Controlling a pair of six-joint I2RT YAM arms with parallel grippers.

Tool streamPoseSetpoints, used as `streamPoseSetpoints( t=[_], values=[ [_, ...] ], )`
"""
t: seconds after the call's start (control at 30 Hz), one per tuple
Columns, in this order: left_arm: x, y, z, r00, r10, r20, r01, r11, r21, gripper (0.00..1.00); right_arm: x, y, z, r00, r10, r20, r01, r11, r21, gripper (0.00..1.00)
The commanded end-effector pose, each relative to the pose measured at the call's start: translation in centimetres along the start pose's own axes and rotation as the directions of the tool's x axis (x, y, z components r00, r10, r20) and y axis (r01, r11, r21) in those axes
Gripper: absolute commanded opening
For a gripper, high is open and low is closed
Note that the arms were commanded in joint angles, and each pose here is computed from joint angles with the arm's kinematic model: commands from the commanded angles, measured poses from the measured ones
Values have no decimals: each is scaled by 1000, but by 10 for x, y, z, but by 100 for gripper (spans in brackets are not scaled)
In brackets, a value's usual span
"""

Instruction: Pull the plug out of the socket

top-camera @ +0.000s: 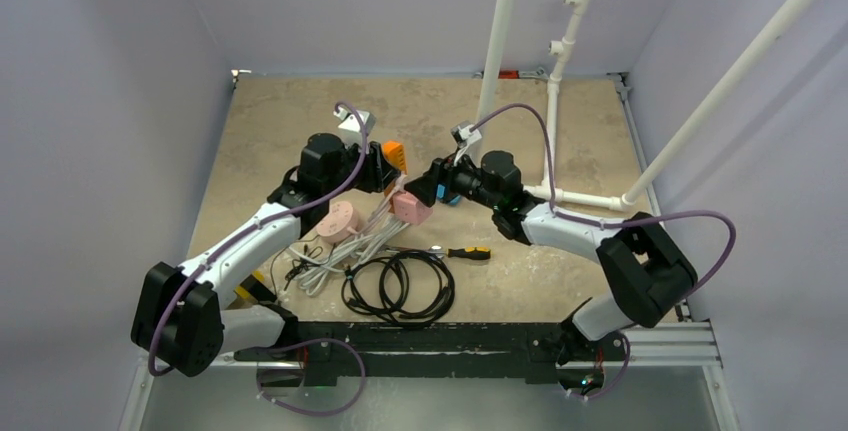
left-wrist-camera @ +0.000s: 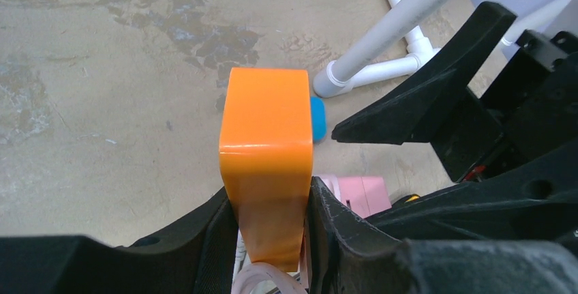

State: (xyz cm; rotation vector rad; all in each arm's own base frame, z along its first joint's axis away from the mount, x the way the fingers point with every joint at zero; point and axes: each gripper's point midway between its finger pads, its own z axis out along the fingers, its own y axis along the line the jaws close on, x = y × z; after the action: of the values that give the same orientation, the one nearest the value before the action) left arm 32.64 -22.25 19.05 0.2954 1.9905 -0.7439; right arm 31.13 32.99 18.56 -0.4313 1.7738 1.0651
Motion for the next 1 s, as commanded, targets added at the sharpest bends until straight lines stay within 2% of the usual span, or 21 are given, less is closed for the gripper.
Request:
streamPoseSetpoints(
  t=[0.0,0.33,0.63,0.97],
  values=[
    [-38,-23,-1,990,-27,141,15,996,86,0,-10,12,7,1000,2,26,0,998,-69,71],
    [-35,-23,1,990,-27,136,16,997,77,0,-3,27,9,997,73,-2,-72,984,-161,69],
    [-34,-23,2,991,-26,132,15,997,78,0,-4,28,11,994,107,1,-105,981,-163,70],
    [-32,-27,3,992,-21,128,9,996,92,0,-2,10,15,991,130,9,-129,990,-63,62]
  ],
)
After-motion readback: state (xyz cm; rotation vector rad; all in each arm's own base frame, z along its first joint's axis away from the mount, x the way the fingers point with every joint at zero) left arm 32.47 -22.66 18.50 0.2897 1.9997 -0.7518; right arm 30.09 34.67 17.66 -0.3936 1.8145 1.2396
